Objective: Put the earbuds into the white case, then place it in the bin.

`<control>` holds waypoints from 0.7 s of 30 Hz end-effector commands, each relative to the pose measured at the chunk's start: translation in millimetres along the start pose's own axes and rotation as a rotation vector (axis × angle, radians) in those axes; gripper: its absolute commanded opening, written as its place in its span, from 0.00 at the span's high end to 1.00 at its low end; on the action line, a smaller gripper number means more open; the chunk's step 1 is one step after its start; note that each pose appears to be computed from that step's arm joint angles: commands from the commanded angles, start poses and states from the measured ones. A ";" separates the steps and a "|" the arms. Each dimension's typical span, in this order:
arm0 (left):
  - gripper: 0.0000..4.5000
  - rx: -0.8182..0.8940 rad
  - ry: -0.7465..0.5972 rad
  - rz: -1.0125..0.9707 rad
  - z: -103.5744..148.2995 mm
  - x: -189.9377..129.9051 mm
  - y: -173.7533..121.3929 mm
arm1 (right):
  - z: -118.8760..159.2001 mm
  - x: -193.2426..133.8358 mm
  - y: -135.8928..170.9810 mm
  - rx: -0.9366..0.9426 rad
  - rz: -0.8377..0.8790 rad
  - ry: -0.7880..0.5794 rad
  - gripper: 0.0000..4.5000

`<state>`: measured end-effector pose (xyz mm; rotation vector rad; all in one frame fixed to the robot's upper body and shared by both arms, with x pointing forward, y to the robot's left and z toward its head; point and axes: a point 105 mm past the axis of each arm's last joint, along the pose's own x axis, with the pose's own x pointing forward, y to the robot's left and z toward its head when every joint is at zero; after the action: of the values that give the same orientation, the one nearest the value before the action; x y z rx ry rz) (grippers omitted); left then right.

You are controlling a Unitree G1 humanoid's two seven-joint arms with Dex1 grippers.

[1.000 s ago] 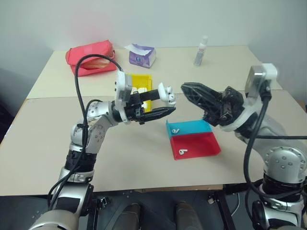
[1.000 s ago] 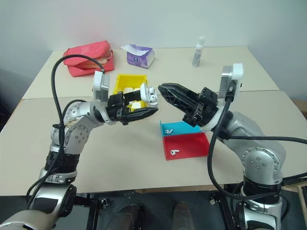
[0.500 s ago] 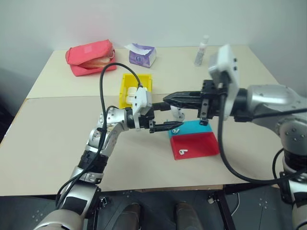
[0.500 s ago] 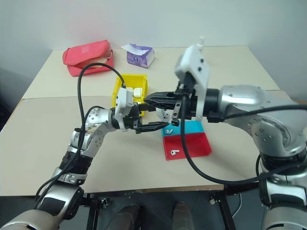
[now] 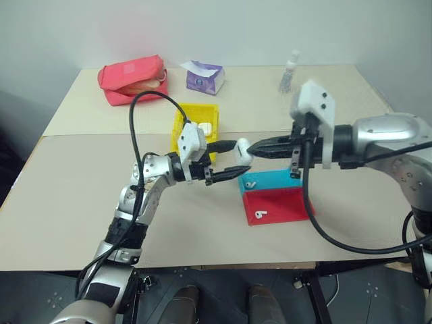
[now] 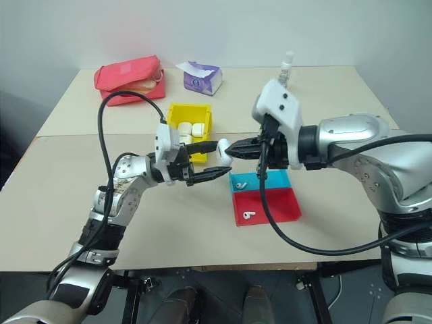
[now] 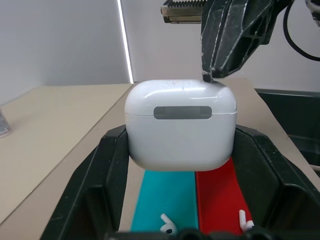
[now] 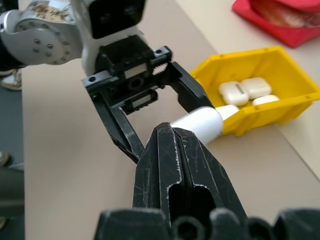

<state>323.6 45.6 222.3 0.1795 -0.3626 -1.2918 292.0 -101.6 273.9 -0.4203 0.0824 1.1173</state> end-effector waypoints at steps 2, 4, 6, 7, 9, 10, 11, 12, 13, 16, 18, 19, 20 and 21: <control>0.38 0.070 -0.085 0.159 29.8 -11.0 14.6 | 15.1 -21.0 -8.2 -0.003 -0.110 -0.188 1.00; 0.38 0.063 -0.088 0.288 29.8 -16.6 26.9 | 8.8 -25.4 -5.1 0.013 -0.141 -0.208 1.00; 0.38 0.051 -0.069 0.514 23.2 -23.6 51.2 | -6.2 -22.8 2.5 0.020 -0.176 -0.182 1.00; 0.38 0.050 -0.049 0.640 17.7 -28.0 64.2 | -13.1 -19.8 5.9 0.016 -0.198 -0.161 1.00; 0.38 0.059 -0.012 0.821 9.2 -34.8 81.5 | -20.1 -15.2 10.1 0.017 -0.228 -0.140 1.00; 0.38 0.058 0.007 0.891 4.9 -37.0 88.5 | -21.0 -13.3 10.6 0.020 -0.242 -0.138 1.00; 0.38 0.070 0.023 0.918 0.3 -34.4 93.2 | -21.8 -10.1 11.4 0.024 -0.255 -0.133 1.00; 0.38 0.080 0.033 0.931 -2.8 -32.1 96.0 | -22.2 -7.6 12.0 0.027 -0.264 -0.130 1.00; 0.38 0.075 0.076 0.968 -12.0 -28.7 103.4 | -22.3 -4.6 12.8 0.023 -0.270 -0.124 1.00; 0.38 0.065 0.123 0.983 -27.7 -17.6 112.3 | -21.8 -0.5 13.2 0.019 -0.280 -0.116 1.00; 0.21 0.062 0.150 0.962 -36.4 -10.7 114.0 | -21.8 -0.2 11.5 0.018 -0.293 -0.110 1.00; 0.17 0.068 0.164 0.953 -39.6 -8.4 114.4 | -21.9 -0.5 10.7 0.018 -0.299 -0.107 1.00; 0.09 0.064 0.192 0.954 -45.0 -7.6 115.8 | -22.0 -1.0 10.0 0.016 -0.305 -0.105 1.00; 0.02 0.062 0.210 0.956 -48.3 -7.6 117.0 | -21.8 -1.1 9.7 0.016 -0.309 -0.105 1.00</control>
<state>443.7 84.6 202.3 0.1336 -0.2107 -0.3156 289.5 -106.6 239.3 -0.3155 -0.0121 0.8529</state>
